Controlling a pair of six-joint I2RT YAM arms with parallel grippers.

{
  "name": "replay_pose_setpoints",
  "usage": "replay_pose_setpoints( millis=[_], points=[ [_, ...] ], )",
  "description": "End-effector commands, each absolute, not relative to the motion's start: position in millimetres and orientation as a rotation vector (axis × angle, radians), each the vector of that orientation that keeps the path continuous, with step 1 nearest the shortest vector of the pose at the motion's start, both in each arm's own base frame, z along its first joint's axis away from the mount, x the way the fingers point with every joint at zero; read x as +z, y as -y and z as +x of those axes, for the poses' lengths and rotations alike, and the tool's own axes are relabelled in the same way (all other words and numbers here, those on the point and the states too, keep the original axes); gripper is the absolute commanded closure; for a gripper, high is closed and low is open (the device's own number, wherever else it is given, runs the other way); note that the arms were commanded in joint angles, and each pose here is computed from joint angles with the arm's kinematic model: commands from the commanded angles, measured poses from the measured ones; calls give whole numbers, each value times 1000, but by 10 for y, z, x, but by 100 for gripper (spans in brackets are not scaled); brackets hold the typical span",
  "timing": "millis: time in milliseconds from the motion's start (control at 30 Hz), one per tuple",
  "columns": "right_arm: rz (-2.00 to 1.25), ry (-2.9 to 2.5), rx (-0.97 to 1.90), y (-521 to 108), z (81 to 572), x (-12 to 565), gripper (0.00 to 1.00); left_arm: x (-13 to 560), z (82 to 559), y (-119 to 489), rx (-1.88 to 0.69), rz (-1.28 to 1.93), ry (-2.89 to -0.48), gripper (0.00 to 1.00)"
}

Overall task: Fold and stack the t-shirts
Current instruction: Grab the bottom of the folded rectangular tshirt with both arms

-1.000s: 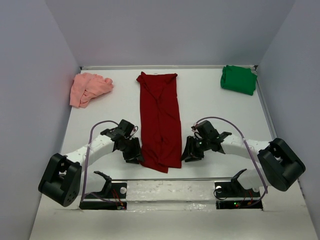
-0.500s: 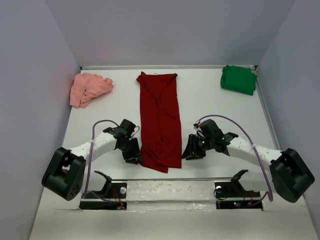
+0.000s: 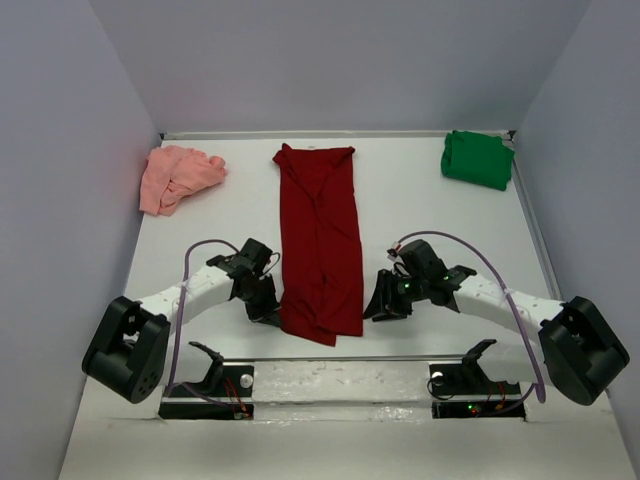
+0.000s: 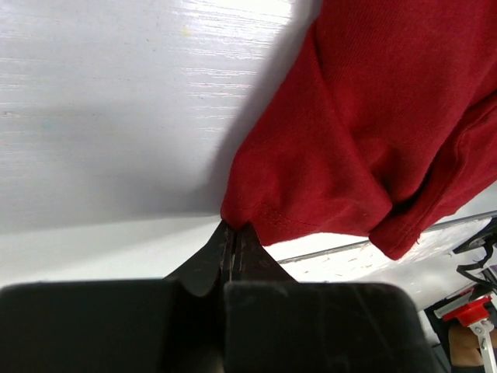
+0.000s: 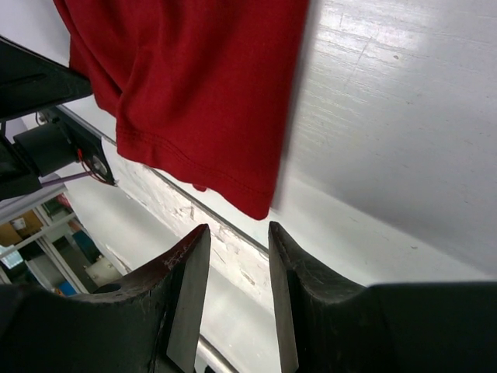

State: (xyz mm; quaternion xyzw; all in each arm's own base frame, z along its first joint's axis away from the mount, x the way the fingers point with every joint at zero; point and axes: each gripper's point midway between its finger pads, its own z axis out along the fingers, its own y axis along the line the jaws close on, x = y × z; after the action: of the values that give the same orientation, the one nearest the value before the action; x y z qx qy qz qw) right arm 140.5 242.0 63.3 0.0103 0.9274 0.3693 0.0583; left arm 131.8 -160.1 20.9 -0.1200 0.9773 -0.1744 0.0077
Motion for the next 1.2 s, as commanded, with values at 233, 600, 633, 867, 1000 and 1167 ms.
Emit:
replay_pose_setpoints(
  millis=[233,600,633,867,1000,1167],
  points=[
    [45,-2847,1179,-2458,1293,448,54,348,1364,1699,-612,-333,-3025,100],
    [-19,-2904,1173,-2637,1270,264,55,380,1392,1752,-644,-317,-3015,100],
    [-16,-2906,1172,-2658,1294,263,55,383,1386,1755,-647,-314,-3015,100],
    [-12,-2915,1156,-2728,1238,282,60,396,1363,1755,-658,-324,-3015,100],
    [22,-2902,1086,-2676,1228,367,76,427,1372,1772,-670,-322,-3005,100],
    [75,-2897,936,-2527,1239,433,100,497,1382,1791,-675,-325,-2983,100]
  ],
)
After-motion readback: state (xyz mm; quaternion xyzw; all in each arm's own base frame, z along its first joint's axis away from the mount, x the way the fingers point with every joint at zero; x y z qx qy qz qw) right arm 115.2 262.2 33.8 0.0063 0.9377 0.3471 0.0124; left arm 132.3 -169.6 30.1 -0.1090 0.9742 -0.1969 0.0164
